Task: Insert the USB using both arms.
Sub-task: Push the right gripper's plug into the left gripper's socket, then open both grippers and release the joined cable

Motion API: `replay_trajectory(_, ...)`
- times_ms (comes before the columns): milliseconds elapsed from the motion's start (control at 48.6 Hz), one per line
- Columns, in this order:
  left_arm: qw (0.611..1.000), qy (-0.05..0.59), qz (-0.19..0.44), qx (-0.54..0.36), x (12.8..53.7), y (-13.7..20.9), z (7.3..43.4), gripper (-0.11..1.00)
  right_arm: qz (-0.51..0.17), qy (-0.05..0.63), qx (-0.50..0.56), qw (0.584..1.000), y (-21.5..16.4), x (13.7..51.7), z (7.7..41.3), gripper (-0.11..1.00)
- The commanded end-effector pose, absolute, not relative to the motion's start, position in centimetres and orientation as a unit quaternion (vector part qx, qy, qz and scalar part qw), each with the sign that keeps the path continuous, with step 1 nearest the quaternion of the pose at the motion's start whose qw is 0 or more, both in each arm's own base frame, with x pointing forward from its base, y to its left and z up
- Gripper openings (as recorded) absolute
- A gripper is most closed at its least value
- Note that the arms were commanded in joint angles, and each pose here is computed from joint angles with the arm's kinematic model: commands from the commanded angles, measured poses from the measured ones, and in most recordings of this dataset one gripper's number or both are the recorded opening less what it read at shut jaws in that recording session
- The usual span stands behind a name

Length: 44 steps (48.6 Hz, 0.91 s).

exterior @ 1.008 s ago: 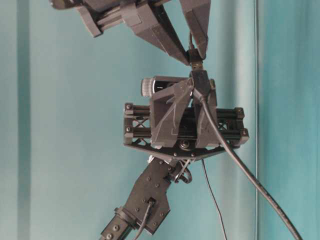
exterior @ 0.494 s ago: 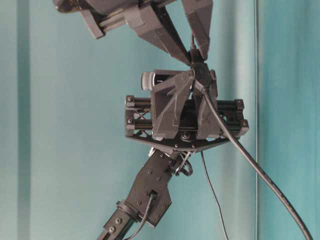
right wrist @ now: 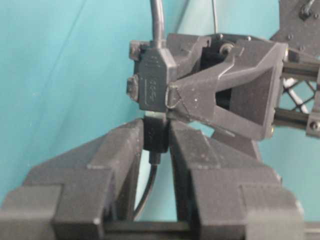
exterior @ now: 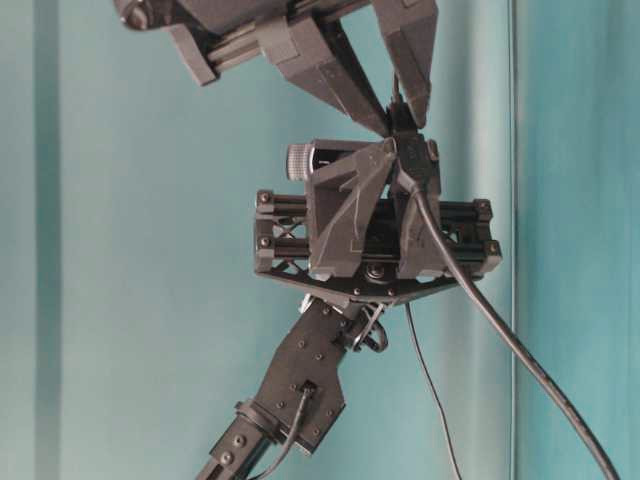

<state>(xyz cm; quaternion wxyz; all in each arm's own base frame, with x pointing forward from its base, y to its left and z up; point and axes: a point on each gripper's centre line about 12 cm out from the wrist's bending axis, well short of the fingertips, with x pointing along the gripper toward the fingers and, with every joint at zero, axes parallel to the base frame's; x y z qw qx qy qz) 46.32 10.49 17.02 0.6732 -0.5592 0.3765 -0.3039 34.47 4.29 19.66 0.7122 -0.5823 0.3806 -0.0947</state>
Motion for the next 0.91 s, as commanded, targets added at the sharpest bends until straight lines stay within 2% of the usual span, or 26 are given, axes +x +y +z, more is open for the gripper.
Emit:
replay_trajectory(0, 0.690, 0.354, -0.302, -0.554, 46.6, 11.9, 19.1, 0.22, -0.120, 0.374, -0.570, 0.722, 4.1, 34.7, 20.7, 0.20)
replay_trajectory(329, 0.692, 0.353, -0.303, -0.552, 46.6, 11.8, 19.4, 0.22, -0.143, 0.375, -0.538, 0.741, 3.4, 34.6, 20.6, 0.22)
replay_trajectory(494, 0.692, 0.353, -0.303, -0.551, 46.6, 11.7, 19.4, 0.22, -0.153, 0.375, -0.533, 0.743, 3.3, 34.6, 20.7, 0.69)
replay_trajectory(535, 0.692, 0.353, -0.303, -0.551, 46.6, 11.7, 19.4, 0.22, -0.158, 0.375, -0.532, 0.743, 3.3, 34.6, 20.8, 0.74)
replay_trajectory(741, 0.698, 0.373, -0.286, -0.540, 46.1, 11.5, 18.7, 0.22, -0.190, 0.363, -0.528, 0.744, 4.2, 33.6, 22.1, 0.70)
replay_trajectory(885, 0.723, 0.402, -0.242, -0.507, 45.3, 11.6, 18.1, 0.22, -0.199, 0.336, -0.463, 0.795, 5.5, 32.2, 23.9, 0.70)
